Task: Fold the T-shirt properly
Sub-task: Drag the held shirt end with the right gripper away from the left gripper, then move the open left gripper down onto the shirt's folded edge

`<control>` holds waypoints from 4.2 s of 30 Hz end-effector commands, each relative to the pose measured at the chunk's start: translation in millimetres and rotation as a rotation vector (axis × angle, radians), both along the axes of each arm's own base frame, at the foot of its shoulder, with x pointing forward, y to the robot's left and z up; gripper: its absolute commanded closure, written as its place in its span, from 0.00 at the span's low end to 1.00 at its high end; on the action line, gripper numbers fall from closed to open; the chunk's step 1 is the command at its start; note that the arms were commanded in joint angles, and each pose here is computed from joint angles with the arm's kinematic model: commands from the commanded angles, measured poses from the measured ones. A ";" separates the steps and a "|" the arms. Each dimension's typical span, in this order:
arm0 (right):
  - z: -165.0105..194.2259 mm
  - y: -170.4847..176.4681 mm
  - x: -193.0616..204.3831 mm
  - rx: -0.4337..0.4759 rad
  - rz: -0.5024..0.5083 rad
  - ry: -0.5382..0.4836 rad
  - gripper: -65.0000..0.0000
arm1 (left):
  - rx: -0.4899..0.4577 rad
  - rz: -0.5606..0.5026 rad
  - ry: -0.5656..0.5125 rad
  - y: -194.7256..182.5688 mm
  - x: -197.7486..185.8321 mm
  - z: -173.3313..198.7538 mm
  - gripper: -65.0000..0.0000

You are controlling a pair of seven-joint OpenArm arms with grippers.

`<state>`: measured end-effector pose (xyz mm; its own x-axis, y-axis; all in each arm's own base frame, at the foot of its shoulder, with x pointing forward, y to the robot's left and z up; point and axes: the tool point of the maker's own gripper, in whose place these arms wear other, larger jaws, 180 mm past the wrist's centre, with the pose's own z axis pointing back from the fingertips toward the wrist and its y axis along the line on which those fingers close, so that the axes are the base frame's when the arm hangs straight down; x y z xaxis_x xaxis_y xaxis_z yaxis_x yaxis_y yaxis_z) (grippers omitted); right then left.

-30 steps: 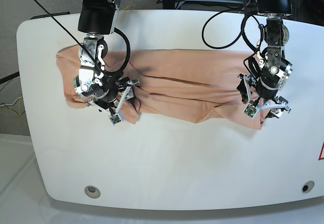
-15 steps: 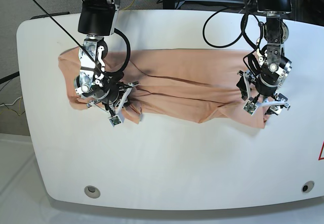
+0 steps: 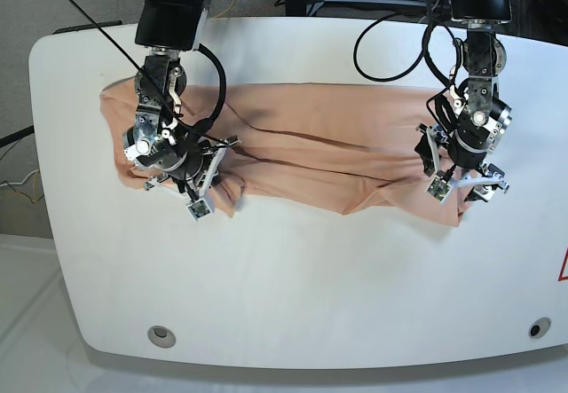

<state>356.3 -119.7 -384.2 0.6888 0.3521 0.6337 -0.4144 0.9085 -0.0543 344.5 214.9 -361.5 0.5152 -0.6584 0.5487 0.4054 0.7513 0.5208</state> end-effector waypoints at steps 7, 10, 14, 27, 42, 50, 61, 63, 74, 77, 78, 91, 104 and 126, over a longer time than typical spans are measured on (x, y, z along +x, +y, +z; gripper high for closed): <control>37.8 -3.5 1.0 -0.022 -0.002 -0.111 1.00 | 0.003 -0.002 -0.050 1.8 9.5 14.7 0.30; 41.9 2.0 -6.2 0.012 0.005 -0.125 1.00 | 0.001 -0.003 -0.050 1.6 9.5 14.7 0.30; 44.5 9.9 -20.3 0.066 0.014 -0.133 1.00 | 0.001 -0.004 -0.049 1.0 9.5 14.6 0.30; 47.2 16.9 -61.2 0.079 0.018 -0.134 1.00 | -0.001 -0.003 -0.047 0.8 9.2 13.4 0.30; 23.8 14.8 -93.9 0.070 0.014 -0.049 1.00 | -0.004 -0.005 -0.046 -0.8 9.2 12.9 0.30; 19.7 11.6 -93.9 0.065 0.000 -0.037 1.00 | -0.002 -0.004 -0.044 -0.6 8.7 12.4 0.30; 16.9 1.8 -95.3 0.035 0.006 -0.028 0.65 | -0.002 -0.005 -0.029 -0.9 2.5 7.0 0.30; 17.0 1.8 -95.7 0.035 0.006 -0.028 0.50 | -0.002 -0.004 -0.029 -0.4 2.5 7.1 0.30; 22.8 3.3 -91.9 0.039 0.013 -0.047 0.00 | 0.000 -0.004 -0.031 -0.3 2.6 7.7 0.30; 27.6 2.3 -87.5 0.036 0.012 -0.064 0.00 | 0.000 -0.004 -0.031 -0.3 2.6 7.7 0.30; 29.3 1.8 -85.7 0.034 0.013 -0.070 0.00 | 0.000 -0.004 -0.031 -0.3 2.6 7.7 0.30; 33.6 -28.1 -81.7 -0.006 -0.042 -0.085 0.00 | 0.005 -0.003 -0.034 1.2 2.9 9.1 0.30; 34.7 -63.0 -86.2 -0.075 -0.050 -0.082 0.00 | 0.003 -0.004 -0.034 1.4 2.9 9.3 0.30; 44.3 -67.6 -84.0 0.019 -0.093 -0.121 0.00 | -0.008 0.010 -0.036 5.2 20.0 9.5 0.30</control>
<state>265.0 -186.7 -351.1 0.6691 0.2766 0.6898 -0.3191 0.9452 -0.0695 360.7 216.1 -354.9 0.5062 -0.6508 0.5658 0.3896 0.7579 0.5233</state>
